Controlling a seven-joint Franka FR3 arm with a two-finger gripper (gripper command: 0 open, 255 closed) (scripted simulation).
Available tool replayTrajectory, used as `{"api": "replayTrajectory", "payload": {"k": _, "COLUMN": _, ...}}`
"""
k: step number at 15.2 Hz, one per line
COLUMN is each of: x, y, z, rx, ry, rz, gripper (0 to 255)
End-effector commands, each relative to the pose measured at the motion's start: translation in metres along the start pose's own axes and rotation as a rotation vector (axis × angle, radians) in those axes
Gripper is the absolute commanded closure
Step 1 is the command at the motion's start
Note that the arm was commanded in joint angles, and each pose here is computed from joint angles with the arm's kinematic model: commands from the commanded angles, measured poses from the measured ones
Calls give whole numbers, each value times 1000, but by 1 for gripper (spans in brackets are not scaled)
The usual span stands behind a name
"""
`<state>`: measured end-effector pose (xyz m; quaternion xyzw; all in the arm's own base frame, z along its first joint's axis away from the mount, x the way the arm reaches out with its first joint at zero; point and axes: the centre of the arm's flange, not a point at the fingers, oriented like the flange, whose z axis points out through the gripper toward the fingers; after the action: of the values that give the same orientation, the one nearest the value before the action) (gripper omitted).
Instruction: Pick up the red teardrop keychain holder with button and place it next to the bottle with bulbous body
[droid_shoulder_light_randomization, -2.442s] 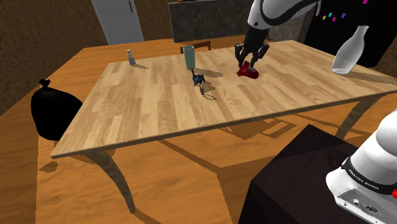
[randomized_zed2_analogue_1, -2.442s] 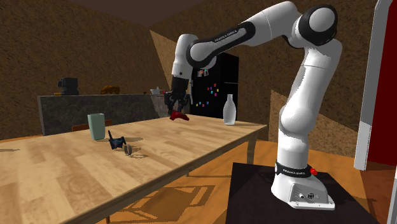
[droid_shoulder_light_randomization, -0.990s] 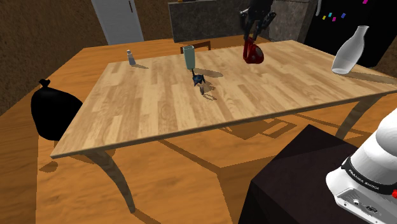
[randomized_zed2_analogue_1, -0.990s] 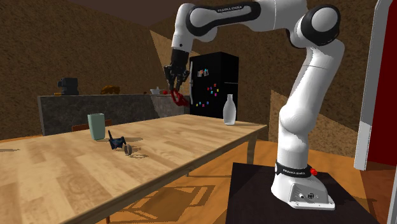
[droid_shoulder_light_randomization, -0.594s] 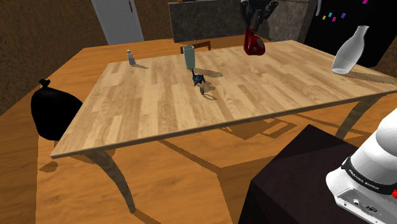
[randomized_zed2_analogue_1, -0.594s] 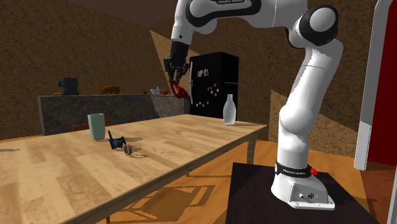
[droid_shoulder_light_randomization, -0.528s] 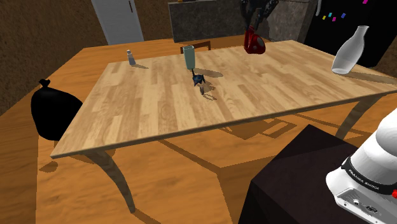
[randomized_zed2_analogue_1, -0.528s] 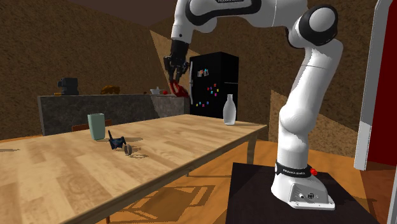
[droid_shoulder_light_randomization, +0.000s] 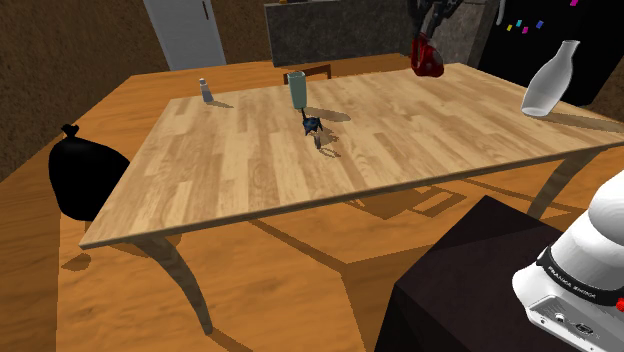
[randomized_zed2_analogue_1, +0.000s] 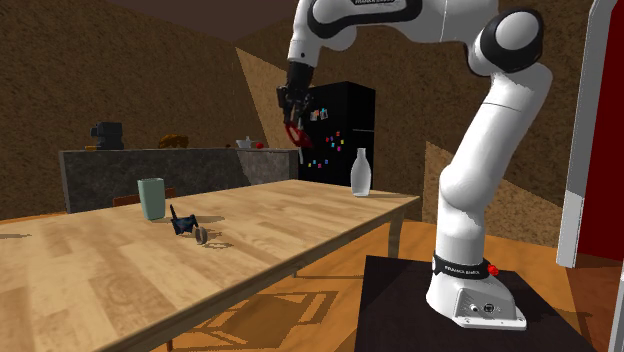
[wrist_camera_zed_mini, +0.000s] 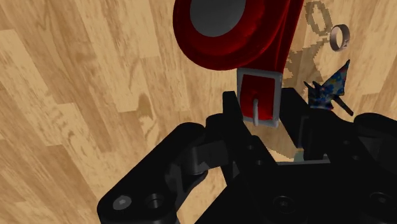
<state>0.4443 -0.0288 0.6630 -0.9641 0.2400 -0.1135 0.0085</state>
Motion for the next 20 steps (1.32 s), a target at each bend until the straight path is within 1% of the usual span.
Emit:
{"api": "replayTrajectory", "payload": {"k": 1, "x": -3, "y": 28, "z": -1, "rx": 1, "ry": 0, "rz": -1, "gripper": 255}}
{"api": "replayTrajectory", "payload": {"k": 20, "x": -22, "y": 277, "z": -23, "rx": 1, "ry": 0, "rz": -1, "gripper": 255}}
